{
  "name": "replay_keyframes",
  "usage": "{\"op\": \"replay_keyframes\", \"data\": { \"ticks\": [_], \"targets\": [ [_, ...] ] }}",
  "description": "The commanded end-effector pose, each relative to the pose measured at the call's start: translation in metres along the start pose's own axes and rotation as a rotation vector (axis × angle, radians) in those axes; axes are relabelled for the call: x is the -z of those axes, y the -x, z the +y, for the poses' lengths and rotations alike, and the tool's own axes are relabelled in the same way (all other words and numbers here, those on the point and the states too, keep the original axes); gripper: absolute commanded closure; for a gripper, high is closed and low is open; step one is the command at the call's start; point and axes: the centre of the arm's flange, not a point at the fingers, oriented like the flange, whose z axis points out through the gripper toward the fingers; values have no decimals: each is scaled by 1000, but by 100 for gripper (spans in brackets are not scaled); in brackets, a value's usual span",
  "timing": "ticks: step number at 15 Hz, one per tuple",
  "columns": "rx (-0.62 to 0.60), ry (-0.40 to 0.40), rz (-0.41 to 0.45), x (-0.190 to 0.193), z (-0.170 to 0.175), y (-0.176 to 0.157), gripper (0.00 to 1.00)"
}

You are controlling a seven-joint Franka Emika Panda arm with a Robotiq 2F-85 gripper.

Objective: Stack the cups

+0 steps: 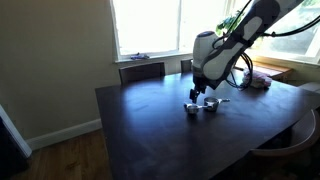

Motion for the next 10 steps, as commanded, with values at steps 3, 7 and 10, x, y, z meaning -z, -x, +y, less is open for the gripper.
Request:
{"op": "replay_keyframes", "data": {
  "ticks": [3, 7, 10],
  "targets": [
    [54, -12, -37, -18, -5, -6, 0],
    [87, -30, -62, -28, -10, -5, 0],
    [116, -44, -81, -36, -15, -4, 26]
  ]
}}
